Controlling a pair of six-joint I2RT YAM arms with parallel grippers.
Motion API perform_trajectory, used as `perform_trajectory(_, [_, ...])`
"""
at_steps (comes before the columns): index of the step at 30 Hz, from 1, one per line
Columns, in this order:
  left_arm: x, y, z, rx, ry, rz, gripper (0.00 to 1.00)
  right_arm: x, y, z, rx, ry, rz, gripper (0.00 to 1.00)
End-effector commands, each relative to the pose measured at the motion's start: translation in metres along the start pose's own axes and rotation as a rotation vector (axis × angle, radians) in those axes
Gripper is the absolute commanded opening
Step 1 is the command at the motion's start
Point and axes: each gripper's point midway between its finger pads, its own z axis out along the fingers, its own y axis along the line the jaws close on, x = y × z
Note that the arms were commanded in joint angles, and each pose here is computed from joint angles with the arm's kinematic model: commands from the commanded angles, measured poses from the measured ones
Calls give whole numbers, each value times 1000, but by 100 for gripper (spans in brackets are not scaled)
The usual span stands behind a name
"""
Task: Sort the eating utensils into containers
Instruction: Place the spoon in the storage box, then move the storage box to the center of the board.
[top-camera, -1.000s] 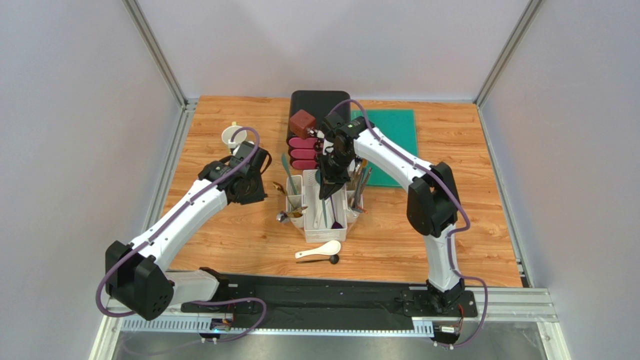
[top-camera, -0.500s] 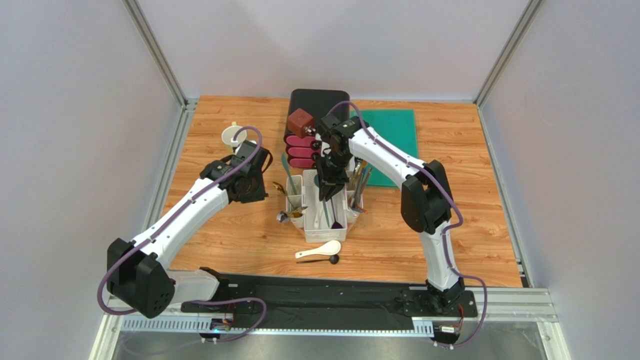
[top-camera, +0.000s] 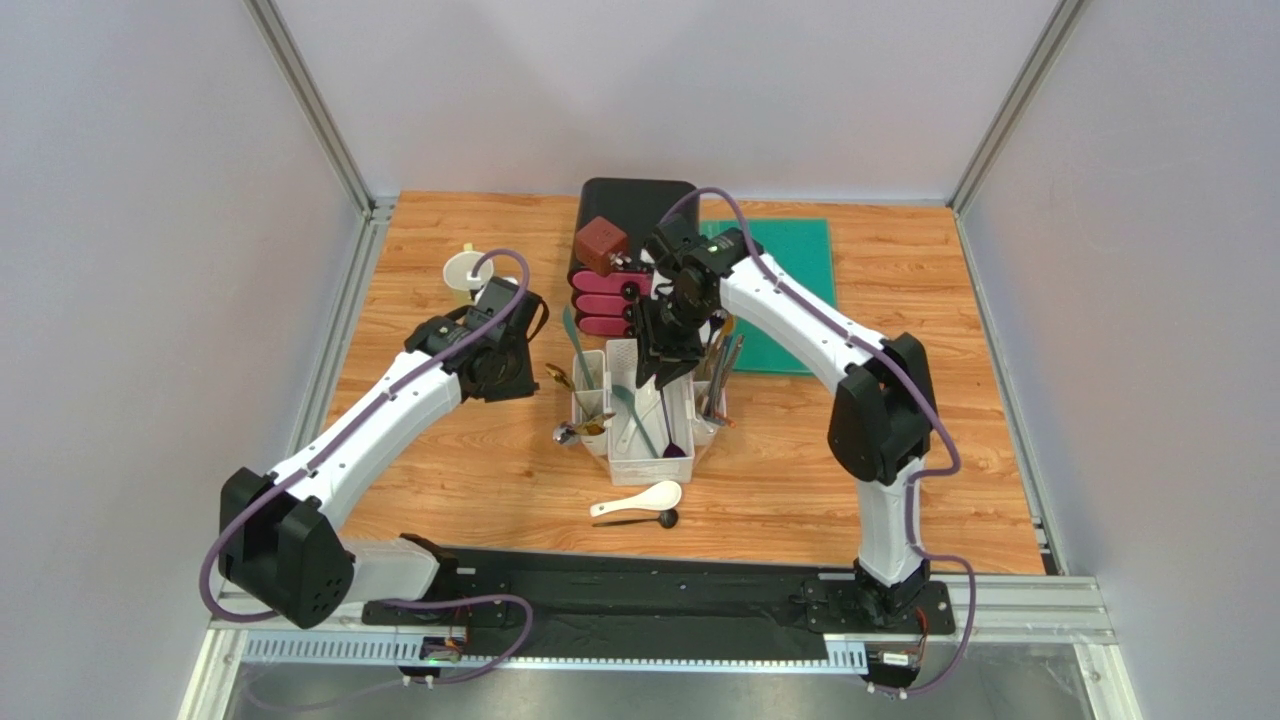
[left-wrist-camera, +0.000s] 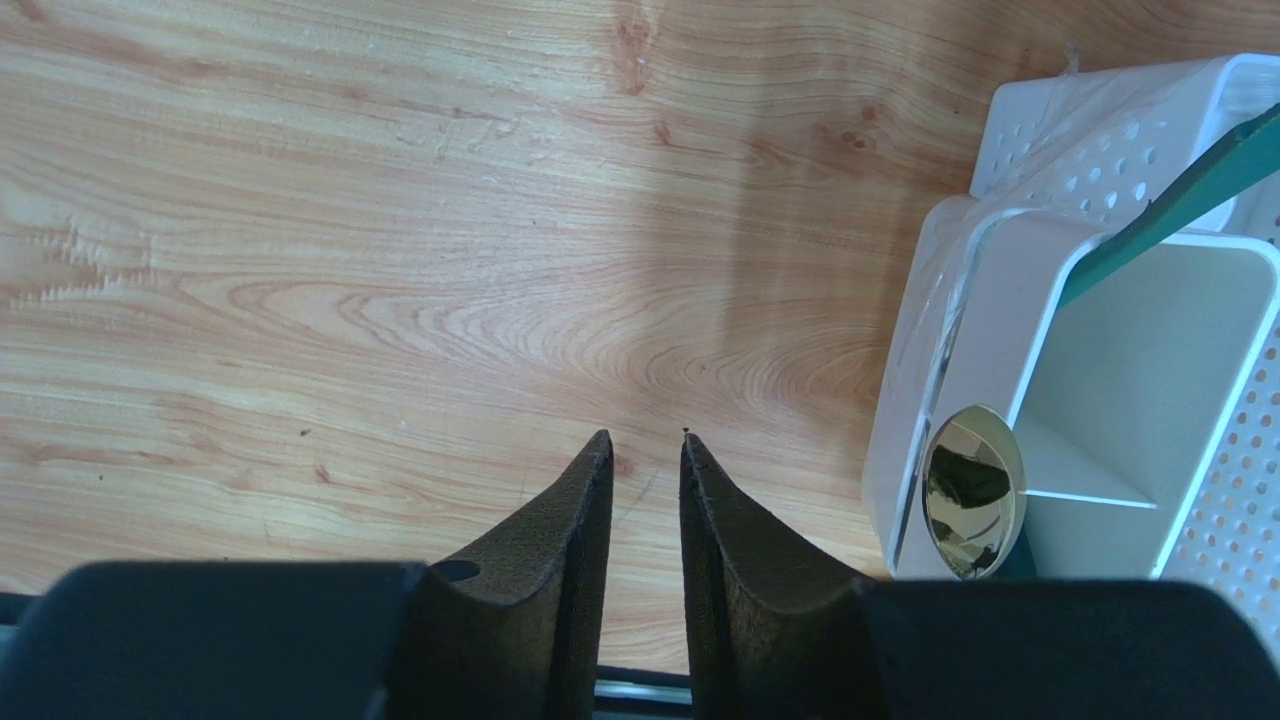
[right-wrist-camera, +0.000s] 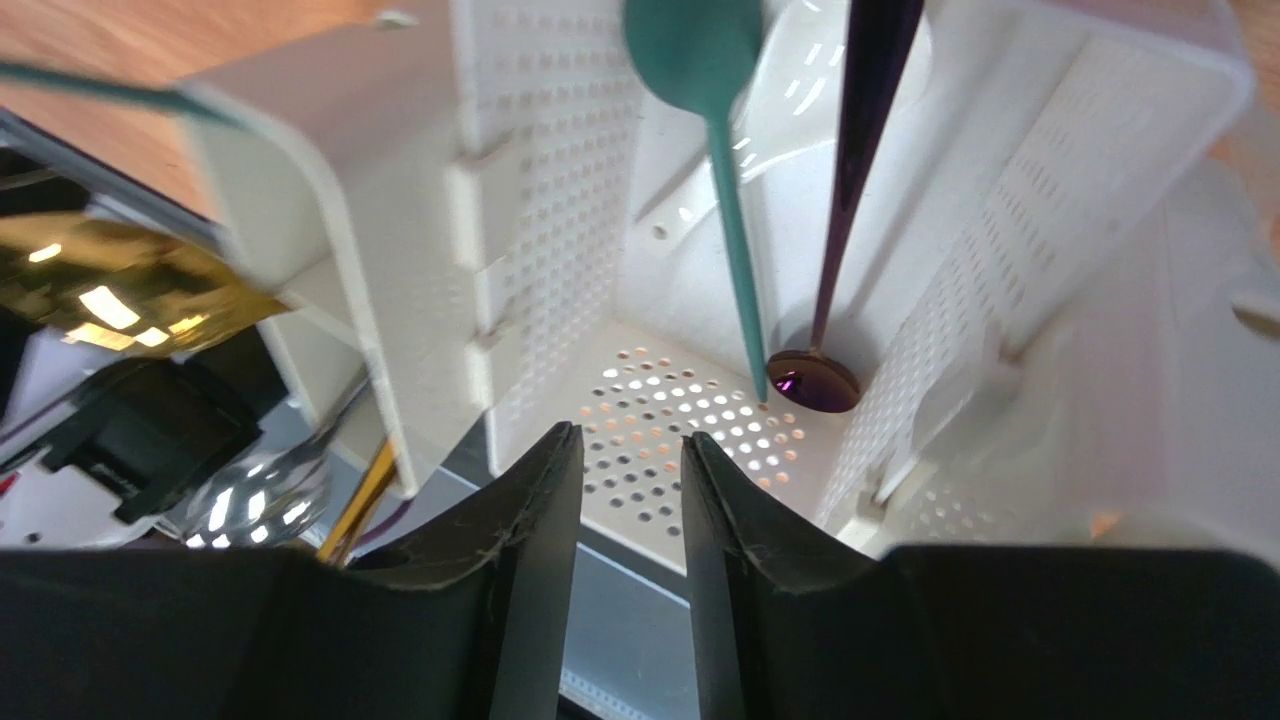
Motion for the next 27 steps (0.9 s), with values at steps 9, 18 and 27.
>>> perform_trajectory(9, [0, 1, -12, 86, -40, 66, 37, -43, 71, -183, -236, -532, -78, 44])
perform_trajectory(18, [-3, 15, -92, 243, -215, 123, 38, -56, -33, -175, -107, -607, 242, 47])
perform_trajectory(27, [20, 26, -107, 229, -81, 237, 40, -39, -116, -157, -43, -561, 520, 53])
